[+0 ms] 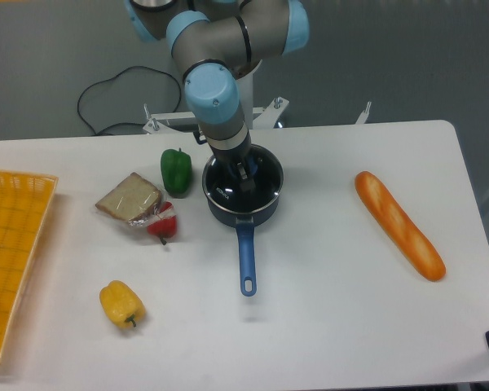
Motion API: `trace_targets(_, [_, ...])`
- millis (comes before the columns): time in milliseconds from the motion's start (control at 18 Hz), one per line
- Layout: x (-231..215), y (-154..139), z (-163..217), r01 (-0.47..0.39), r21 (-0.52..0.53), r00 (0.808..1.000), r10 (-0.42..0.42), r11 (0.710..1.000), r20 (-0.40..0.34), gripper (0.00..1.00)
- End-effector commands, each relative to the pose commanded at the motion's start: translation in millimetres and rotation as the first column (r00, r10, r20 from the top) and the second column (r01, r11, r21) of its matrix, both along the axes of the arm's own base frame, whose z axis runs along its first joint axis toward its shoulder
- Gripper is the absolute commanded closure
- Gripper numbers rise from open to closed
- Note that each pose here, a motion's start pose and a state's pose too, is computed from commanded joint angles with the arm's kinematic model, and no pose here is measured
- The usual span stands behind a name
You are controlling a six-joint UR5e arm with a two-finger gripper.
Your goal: Open the lid
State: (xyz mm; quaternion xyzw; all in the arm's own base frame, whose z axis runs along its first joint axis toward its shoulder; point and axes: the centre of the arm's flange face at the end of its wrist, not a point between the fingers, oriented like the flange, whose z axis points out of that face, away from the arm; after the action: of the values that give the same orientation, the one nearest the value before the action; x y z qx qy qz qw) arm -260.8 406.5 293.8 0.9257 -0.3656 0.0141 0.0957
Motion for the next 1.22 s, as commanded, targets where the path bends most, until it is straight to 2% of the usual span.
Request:
trace_targets(278, [-1, 2, 2, 0.003, 0.001, 1.0, -0.003, 1.0, -0.003, 0.43])
trace_targets(611, [-9, 9, 20, 0.004, 0.009, 1.0, -0.004, 1.0, -0.007, 0.43])
trace_targets(889, [-25, 24, 58, -0.006, 0.008, 1.0, 0.006, 1.0, 0.009, 0.43])
trace_targets(1222, [-35, 36, 89, -0.019, 0.087, 1.0, 0.02, 0.996, -0.001, 0.43])
